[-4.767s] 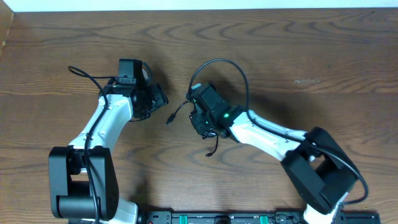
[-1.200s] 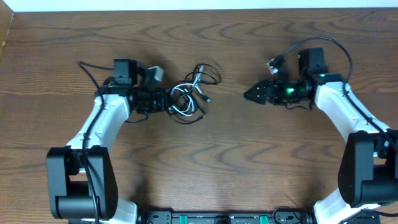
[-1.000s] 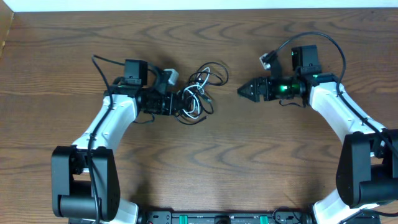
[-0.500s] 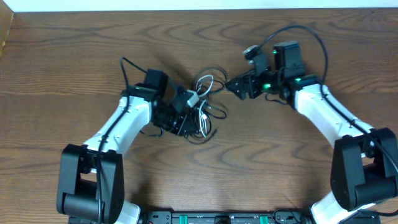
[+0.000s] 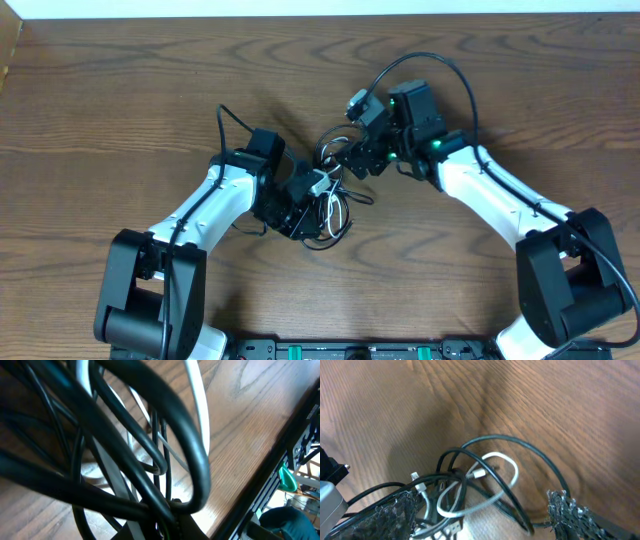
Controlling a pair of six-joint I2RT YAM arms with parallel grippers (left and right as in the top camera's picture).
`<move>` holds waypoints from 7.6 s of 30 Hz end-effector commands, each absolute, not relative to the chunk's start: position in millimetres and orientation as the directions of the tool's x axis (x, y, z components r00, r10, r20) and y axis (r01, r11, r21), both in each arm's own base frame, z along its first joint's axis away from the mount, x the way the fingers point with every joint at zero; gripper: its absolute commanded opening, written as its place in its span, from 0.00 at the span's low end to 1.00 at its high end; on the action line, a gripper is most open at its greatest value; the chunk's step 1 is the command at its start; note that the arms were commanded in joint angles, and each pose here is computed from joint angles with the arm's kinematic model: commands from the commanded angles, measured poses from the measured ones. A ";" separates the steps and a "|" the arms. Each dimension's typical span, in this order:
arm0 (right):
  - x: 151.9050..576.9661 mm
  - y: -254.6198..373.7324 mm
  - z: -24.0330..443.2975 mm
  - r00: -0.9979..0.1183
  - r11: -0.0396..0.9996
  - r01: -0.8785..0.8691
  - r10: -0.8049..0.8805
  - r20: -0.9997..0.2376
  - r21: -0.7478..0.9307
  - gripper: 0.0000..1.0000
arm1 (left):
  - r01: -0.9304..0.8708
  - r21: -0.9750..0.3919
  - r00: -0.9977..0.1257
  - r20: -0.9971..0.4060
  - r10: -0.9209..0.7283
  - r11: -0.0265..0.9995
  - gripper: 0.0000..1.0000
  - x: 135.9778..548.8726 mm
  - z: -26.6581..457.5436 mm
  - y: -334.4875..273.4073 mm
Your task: Untangle cables
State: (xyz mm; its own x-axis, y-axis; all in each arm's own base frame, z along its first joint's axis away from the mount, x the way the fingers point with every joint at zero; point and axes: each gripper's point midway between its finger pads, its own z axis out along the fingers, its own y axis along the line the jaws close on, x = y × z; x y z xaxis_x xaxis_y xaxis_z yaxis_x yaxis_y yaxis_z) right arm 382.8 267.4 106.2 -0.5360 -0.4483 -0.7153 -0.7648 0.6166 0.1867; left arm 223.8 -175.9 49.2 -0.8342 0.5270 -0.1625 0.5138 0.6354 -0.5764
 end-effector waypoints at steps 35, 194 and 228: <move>438.4 249.2 33.2 -0.613 0.757 -0.634 -0.368 -0.699 0.158 0.01 | 0.372 -0.584 -0.886 0.008 0.464 0.722 0.11 193.6 29.4 -162.5; 332.2 277.2 62.9 -0.885 0.875 -0.374 -0.237 -0.401 0.308 0.37 | -0.078 -0.702 -0.881 -0.283 -0.378 0.708 0.71 379.0 68.7 -62.6; 326.3 284.3 49.6 -0.891 0.892 -0.358 -0.238 -0.386 0.276 0.29 | -0.078 -0.702 -0.881 -0.283 -0.378 0.708 0.71 379.0 68.7 -62.6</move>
